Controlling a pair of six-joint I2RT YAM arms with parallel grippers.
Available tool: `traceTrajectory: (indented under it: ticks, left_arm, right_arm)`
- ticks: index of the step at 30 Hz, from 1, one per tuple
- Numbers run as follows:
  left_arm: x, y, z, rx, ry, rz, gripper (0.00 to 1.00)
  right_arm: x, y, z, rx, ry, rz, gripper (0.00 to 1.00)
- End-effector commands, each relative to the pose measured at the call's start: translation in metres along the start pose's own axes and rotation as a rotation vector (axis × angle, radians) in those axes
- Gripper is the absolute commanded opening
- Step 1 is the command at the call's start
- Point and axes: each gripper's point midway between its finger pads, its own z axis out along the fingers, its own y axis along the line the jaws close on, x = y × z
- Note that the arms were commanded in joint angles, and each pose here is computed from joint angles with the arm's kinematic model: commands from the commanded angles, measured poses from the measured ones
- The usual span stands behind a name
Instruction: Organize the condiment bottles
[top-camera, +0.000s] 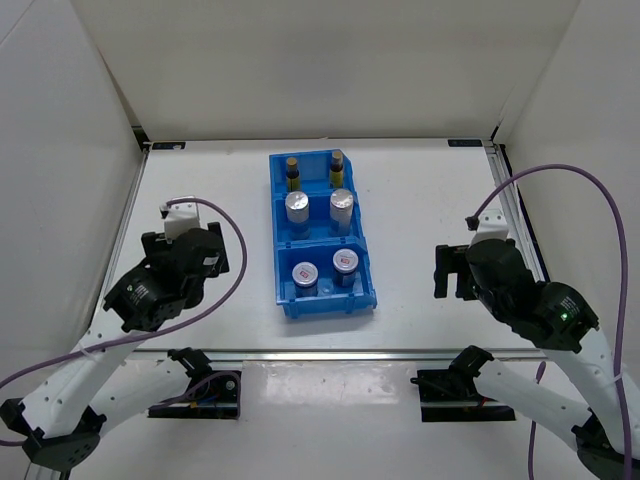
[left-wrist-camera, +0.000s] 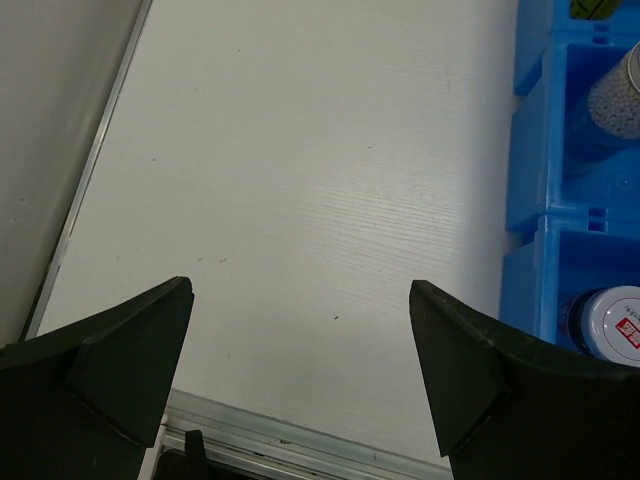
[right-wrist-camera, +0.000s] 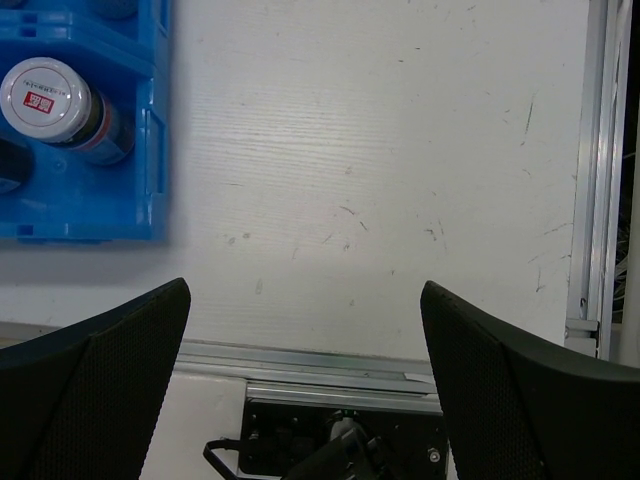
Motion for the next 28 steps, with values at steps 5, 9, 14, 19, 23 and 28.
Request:
traceTrajectory:
  ticks: [5, 9, 14, 19, 23, 28]
  left_arm:
    - [-0.007, 0.013, -0.016, 0.056, -0.064, -0.089, 1.0]
    - [-0.008, 0.016, -0.02, 0.079, -0.085, -0.12, 1.0]
    - [-0.008, 0.015, -0.021, 0.087, -0.081, -0.111, 1.0]
    - [-0.008, 0.017, -0.024, 0.102, -0.089, -0.125, 1.0]
    - [-0.008, 0.017, -0.024, 0.105, -0.094, -0.132, 1.0]
    - [-0.008, 0.018, -0.025, 0.108, -0.1, -0.138, 1.0]
  right_arm:
    - [-0.006, 0.002, 0.004, 0.001, -0.015, -0.007, 0.99]
    - [-0.005, 0.003, 0.005, 0.004, -0.007, -0.011, 0.99]
    - [-0.005, 0.006, 0.007, 0.0, 0.0, -0.021, 0.99]
    - [-0.005, 0.005, 0.008, 0.011, 0.004, -0.025, 0.99]
    - [-0.005, 0.001, 0.004, 0.016, -0.009, -0.019, 0.99]
    - [-0.007, 0.01, 0.004, -0.031, -0.005, -0.035, 0.99]
